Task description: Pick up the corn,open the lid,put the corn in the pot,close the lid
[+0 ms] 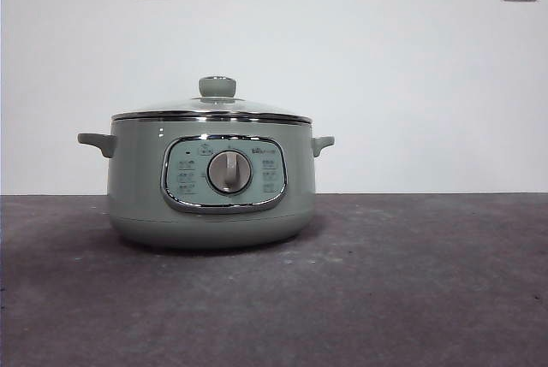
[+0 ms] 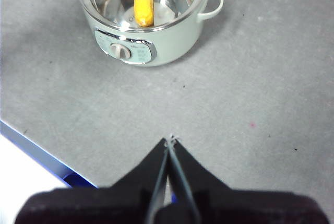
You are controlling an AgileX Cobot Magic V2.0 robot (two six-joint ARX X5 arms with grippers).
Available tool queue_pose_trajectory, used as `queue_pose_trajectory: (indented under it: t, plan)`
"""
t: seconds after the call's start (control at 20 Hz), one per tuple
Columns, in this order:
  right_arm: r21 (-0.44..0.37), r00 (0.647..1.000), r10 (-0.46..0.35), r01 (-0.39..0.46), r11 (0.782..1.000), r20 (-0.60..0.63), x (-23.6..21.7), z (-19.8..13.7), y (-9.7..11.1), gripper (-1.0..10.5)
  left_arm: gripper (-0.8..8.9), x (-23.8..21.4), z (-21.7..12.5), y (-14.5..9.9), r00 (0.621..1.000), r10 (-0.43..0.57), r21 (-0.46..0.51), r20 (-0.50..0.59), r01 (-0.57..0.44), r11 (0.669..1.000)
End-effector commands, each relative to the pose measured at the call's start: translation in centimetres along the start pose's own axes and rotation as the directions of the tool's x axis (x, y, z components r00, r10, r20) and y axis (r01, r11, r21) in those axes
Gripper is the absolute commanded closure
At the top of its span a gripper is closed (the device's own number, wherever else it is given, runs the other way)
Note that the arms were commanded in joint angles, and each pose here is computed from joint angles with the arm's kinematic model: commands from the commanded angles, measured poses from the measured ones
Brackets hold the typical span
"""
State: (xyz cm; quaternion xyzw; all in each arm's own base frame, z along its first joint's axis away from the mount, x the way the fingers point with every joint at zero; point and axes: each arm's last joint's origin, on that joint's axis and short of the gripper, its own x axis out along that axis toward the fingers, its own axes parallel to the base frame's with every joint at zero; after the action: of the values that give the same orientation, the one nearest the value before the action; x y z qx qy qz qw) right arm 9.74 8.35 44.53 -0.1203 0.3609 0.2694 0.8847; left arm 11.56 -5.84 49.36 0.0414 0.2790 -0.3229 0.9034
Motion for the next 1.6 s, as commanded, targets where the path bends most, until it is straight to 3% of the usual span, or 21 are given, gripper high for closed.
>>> queue_pose_trajectory:
  t: [0.05, 0.2, 0.35, 0.45, 0.6, 0.85, 1.0, 1.4, 1.6]
  plan:
    - [-0.006, 0.998, -0.008, 0.008, 1.000, -0.056, 0.9, 0.0, 0.1, 9.5, 8.17, -0.8, 0.7, 0.1, 0.994, 0.027, 0.121, 0.104, -0.039, 0.992]
    - [-0.009, 0.997, -0.011, 0.010, 1.000, -0.082, 1.7, 0.4, 0.2, 9.5, 8.17, -2.4, 0.4, 1.2, 0.944, 0.146, 0.215, 0.297, -0.215, 0.953]
    - [-0.012, 0.994, -0.013, 0.012, 1.000, -0.106, 2.5, 0.8, 0.3, 9.5, 8.17, -2.1, -3.0, 2.5, 0.838, 0.273, 0.190, 0.472, -0.400, 0.897]
    - [-0.013, 0.993, -0.014, 0.013, 1.000, -0.116, 2.9, 0.9, 0.4, 9.5, 8.17, -0.1, -6.8, 3.6, 0.780, 0.340, 0.130, 0.526, -0.469, 0.874]
    - [-0.014, 0.992, -0.015, 0.013, 1.000, -0.126, 3.2, 1.1, 0.4, 9.5, 8.17, 3.9, -13.1, 5.3, 0.723, 0.460, 0.058, 0.515, -0.565, 0.823]
    - [-0.015, 0.992, -0.015, 0.014, 1.000, -0.128, 3.3, 1.1, 0.4, 9.5, 8.17, 9.1, -22.5, 6.3, 0.744, 0.517, -0.024, 0.424, -0.561, 0.827]
    - [-0.014, 0.992, -0.016, 0.014, 1.000, -0.128, 3.3, 1.1, 0.4, 9.5, 8.17, 10.8, -25.8, 6.5, 0.761, 0.525, -0.038, 0.381, -0.554, 0.832]
    - [-0.014, 0.992, -0.016, 0.014, 1.000, -0.128, 3.3, 1.1, 0.4, 9.5, 8.17, 13.9, -31.3, 6.9, 0.776, 0.533, -0.138, 0.337, -0.519, 0.844]
    - [-0.014, 0.992, -0.017, 0.015, 1.000, -0.128, 3.3, 1.1, 0.4, 9.5, 8.17, 13.8, -31.2, 6.8, 0.771, 0.523, -0.146, 0.363, -0.507, 0.850]
